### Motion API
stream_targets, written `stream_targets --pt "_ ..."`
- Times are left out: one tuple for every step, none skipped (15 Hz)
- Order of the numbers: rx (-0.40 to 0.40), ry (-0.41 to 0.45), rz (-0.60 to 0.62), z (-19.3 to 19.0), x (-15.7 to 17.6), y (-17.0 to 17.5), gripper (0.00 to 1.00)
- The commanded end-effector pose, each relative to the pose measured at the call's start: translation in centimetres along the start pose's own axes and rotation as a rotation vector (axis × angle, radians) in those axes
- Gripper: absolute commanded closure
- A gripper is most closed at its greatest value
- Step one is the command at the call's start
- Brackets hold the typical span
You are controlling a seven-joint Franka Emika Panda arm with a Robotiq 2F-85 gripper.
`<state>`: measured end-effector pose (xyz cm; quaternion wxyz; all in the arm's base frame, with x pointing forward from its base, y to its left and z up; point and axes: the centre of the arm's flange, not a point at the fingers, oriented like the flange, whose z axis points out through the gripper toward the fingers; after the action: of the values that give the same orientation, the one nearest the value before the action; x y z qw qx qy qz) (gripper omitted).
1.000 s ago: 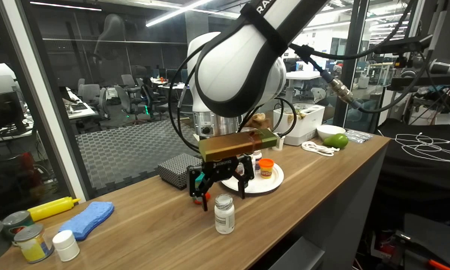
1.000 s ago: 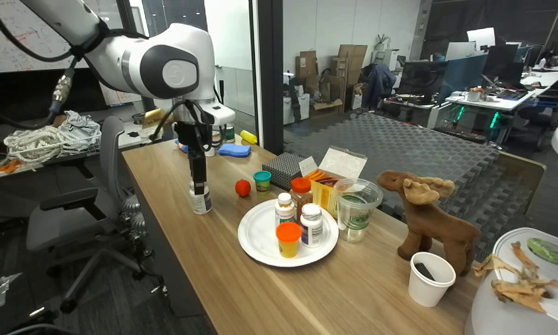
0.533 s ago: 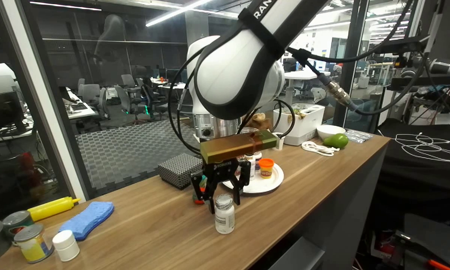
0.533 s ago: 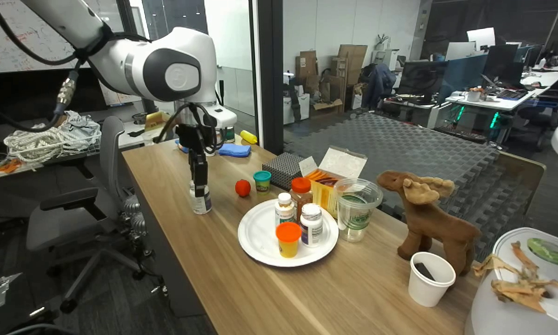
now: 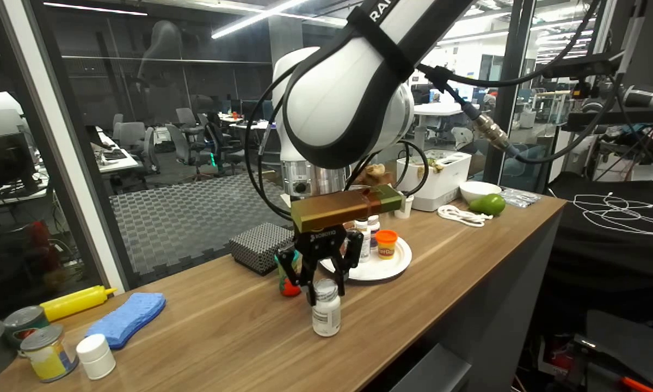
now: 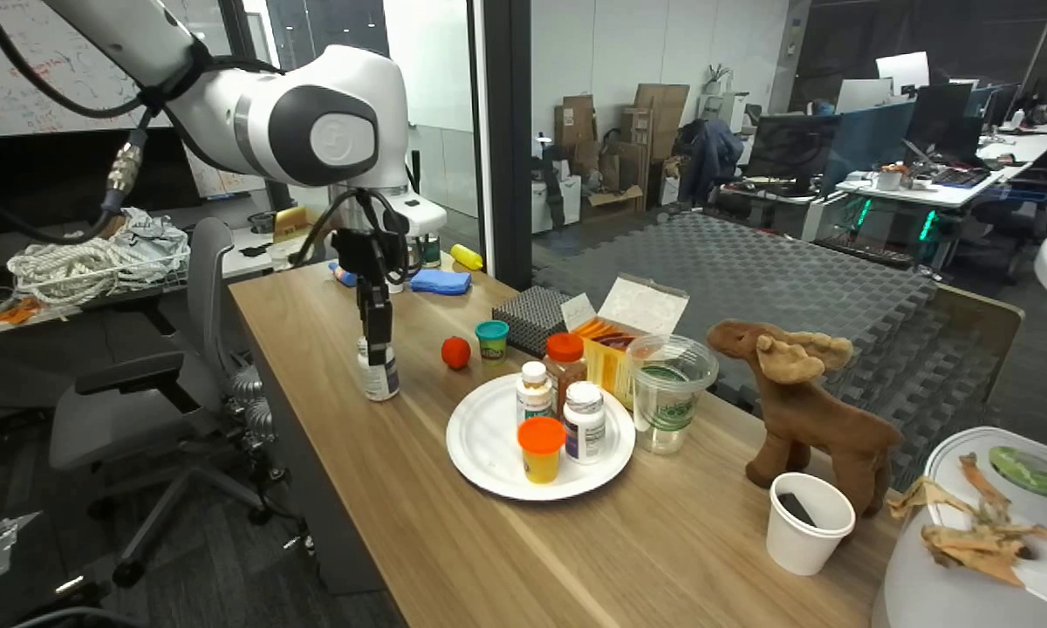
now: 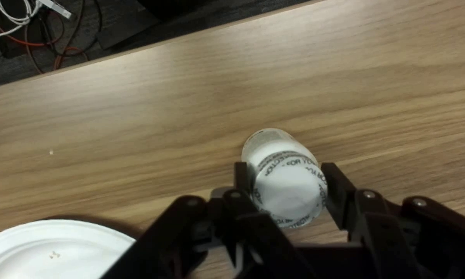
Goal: Pick up all the objects surrounding the white plate and arrange them on the plate, then pick up the cups and put them together
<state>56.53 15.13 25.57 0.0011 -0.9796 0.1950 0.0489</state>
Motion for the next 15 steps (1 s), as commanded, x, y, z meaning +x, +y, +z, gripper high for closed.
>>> stream_targets --pt "0.007 0.047 0.051 -2.4 0.2 1.0 0.76" --pt "0.007 0.06 0.082 -2.9 0.7 1.5 0.76" --pt "0.01 0.071 0.114 -3.4 1.3 2.1 0.76" --pt "0.014 0.08 0.153 -3.9 2.1 2.9 0.76" --pt "0.016 0.087 0.189 -4.3 3.0 3.7 0.76" --pt "0.02 0.091 0.223 -4.6 3.9 4.5 0.76" --pt "0.028 0.1 0.253 -4.8 4.8 5.3 0.76" --pt "0.04 0.11 0.283 -5.0 5.7 6.0 0.76" --pt "0.05 0.127 0.317 -5.1 6.7 6.7 0.76" --pt "0.062 0.139 0.341 -5.3 7.5 7.3 0.76" --pt "0.075 0.151 0.364 -5.4 8.3 7.8 0.76" --pt "0.08 0.156 0.385 -5.6 9.2 8.3 0.76" --pt "0.08 0.16 0.4 -5.6 9.8 8.6 0.76" --pt "0.074 0.156 0.41 -5.5 10.6 8.7 0.76" --pt "0.069 0.155 0.421 -5.3 11.1 8.9 0.76"
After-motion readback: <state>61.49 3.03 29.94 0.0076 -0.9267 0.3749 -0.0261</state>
